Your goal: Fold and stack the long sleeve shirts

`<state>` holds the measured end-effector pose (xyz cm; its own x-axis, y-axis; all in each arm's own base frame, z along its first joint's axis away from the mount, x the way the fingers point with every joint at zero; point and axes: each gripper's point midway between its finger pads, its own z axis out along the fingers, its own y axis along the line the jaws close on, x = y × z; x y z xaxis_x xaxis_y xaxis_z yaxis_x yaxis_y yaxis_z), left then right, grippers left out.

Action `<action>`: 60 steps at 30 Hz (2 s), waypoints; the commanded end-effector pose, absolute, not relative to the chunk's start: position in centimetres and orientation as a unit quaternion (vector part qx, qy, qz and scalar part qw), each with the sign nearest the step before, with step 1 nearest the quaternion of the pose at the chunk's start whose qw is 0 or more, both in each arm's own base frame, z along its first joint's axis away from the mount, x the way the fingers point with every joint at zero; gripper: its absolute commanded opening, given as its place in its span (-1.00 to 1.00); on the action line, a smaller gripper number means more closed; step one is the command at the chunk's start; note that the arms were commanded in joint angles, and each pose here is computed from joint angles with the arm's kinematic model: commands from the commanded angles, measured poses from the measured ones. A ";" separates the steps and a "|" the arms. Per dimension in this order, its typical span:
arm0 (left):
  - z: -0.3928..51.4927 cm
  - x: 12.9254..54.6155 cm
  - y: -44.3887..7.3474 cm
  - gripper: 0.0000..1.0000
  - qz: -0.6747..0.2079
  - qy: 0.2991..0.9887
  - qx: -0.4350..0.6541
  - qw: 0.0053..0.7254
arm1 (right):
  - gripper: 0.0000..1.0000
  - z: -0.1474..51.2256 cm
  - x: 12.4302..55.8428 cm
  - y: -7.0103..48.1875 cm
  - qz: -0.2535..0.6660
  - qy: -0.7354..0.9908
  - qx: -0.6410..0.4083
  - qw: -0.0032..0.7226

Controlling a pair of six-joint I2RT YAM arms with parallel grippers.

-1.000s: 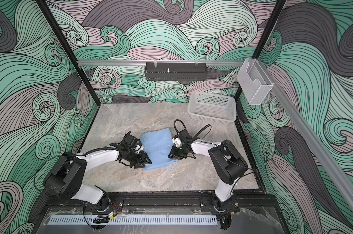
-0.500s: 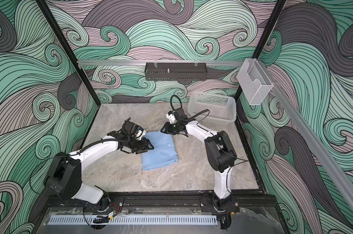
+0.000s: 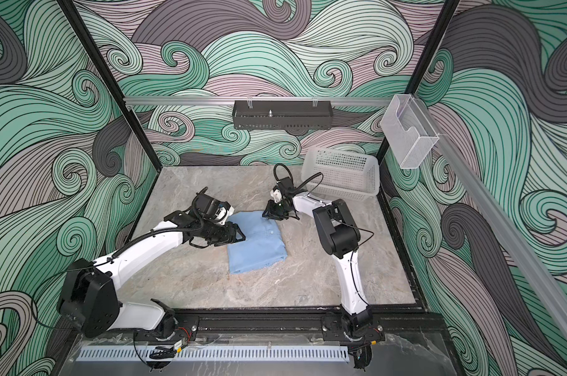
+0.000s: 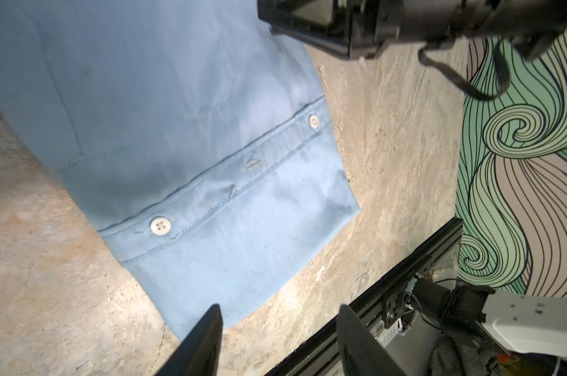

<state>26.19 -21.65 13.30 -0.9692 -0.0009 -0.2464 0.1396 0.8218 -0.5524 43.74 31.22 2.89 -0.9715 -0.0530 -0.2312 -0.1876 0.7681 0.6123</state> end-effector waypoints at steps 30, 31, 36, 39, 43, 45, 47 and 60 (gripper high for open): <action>10.7 23.4 -28.4 0.97 0.178 0.898 0.358 0.186 | 0.41 24.5 36.0 14.0 0.270 0.899 0.026 0.345; 10.1 23.4 -28.6 0.97 0.191 0.895 0.361 0.178 | 0.41 24.7 35.2 13.3 0.268 0.898 0.030 0.349; 8.4 23.5 -28.2 0.97 0.246 0.883 0.367 0.157 | 0.40 24.4 32.5 10.8 0.261 0.899 0.047 0.349; 7.6 23.1 -28.3 0.97 0.261 0.874 0.380 0.151 | 0.39 24.0 31.6 10.2 0.259 0.899 0.055 0.349; 6.1 22.7 -28.4 0.93 0.283 0.863 0.393 0.143 | 0.39 23.5 31.4 10.0 0.262 0.900 0.059 0.343; 5.5 22.8 -28.4 0.87 0.289 0.861 0.393 0.141 | 0.39 23.4 31.4 10.0 0.263 0.900 0.060 0.341; 5.0 23.0 -28.4 0.84 0.295 0.858 0.395 0.143 | 0.38 23.4 31.4 10.0 0.264 0.900 0.060 0.341; 1.2 26.4 -26.8 0.61 0.371 0.815 0.424 0.138 | 0.39 23.1 31.8 10.3 0.274 0.898 0.062 0.338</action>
